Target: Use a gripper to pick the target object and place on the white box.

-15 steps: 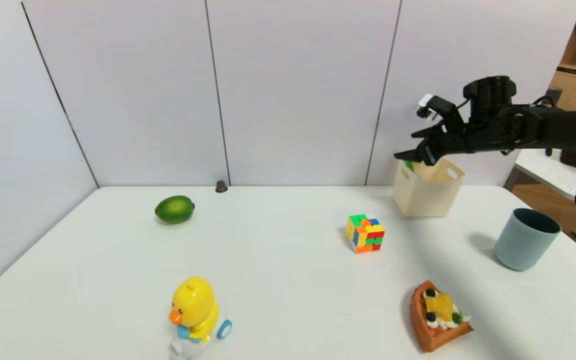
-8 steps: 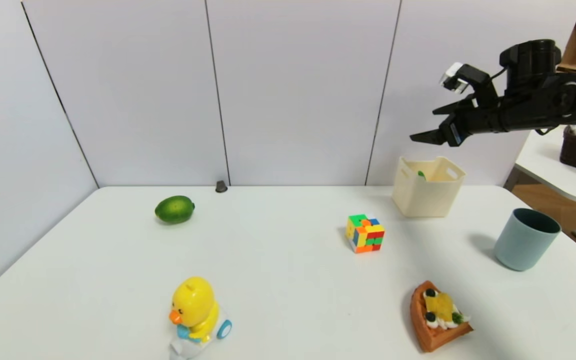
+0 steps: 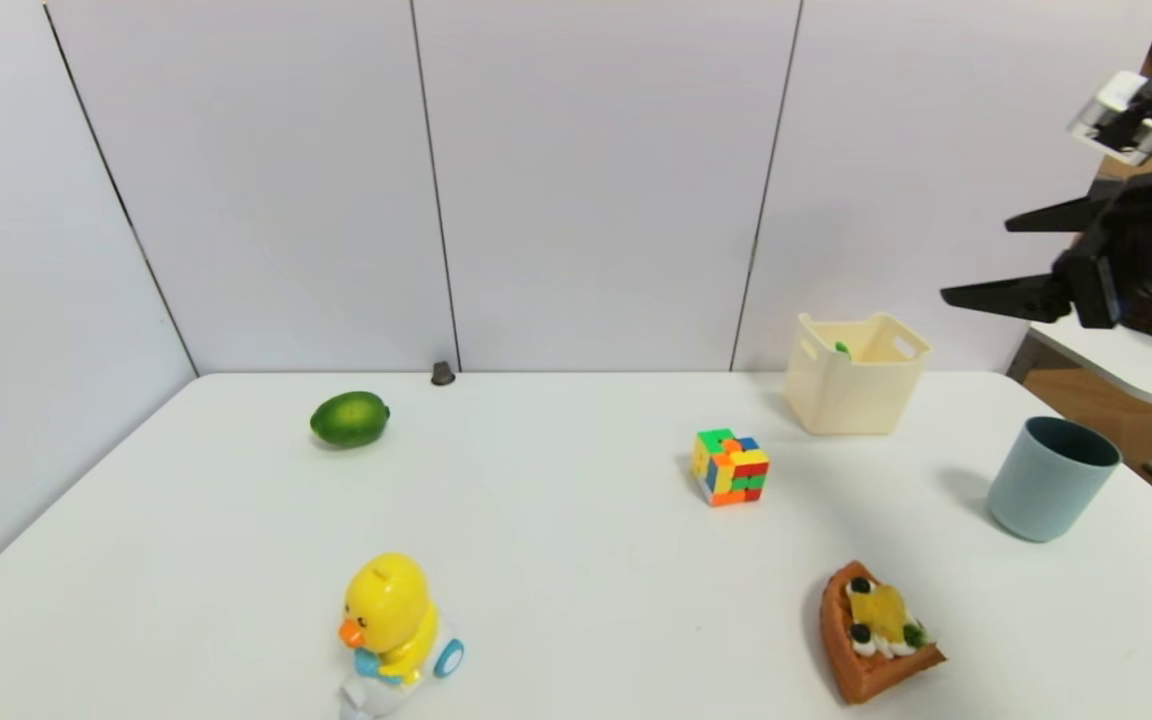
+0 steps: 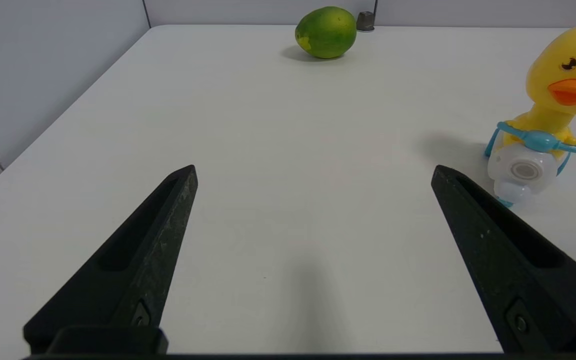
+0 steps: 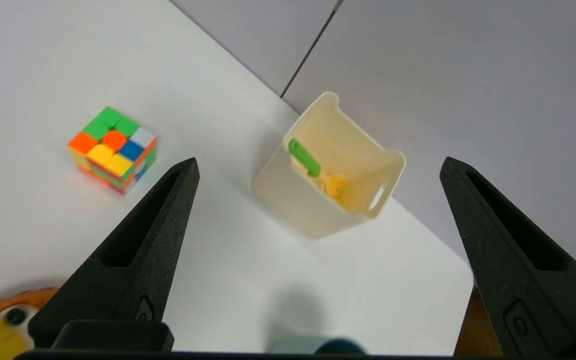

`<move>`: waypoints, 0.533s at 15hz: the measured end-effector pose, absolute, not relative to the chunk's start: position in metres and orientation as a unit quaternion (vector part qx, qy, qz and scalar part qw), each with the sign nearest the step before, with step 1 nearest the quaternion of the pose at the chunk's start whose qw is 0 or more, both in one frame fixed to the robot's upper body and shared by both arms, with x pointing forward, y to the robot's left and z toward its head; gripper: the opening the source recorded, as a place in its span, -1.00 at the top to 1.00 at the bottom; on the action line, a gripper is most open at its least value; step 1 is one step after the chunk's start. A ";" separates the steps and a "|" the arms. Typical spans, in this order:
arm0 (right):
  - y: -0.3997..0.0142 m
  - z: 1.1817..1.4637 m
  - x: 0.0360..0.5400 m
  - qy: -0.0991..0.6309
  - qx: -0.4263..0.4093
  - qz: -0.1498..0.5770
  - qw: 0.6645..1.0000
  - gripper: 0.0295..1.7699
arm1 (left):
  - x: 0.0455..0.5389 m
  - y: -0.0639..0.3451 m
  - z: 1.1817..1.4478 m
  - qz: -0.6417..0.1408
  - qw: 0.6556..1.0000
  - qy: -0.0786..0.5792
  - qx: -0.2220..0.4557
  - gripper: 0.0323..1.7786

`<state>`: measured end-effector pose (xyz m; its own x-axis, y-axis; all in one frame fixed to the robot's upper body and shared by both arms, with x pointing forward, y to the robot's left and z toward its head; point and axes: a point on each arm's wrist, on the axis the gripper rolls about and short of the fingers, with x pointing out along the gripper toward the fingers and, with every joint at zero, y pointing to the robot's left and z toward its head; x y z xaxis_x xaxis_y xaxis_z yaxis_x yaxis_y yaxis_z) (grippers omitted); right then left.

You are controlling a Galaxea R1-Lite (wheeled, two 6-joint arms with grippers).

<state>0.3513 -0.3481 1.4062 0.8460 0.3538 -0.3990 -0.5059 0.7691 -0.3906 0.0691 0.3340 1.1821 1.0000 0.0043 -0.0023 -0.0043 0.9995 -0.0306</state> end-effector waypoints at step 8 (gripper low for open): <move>-0.338 1.341 0.169 0.174 -0.188 0.109 0.961 -0.91 | 0.069 0.334 1.182 0.002 1.000 0.001 -0.015 -0.90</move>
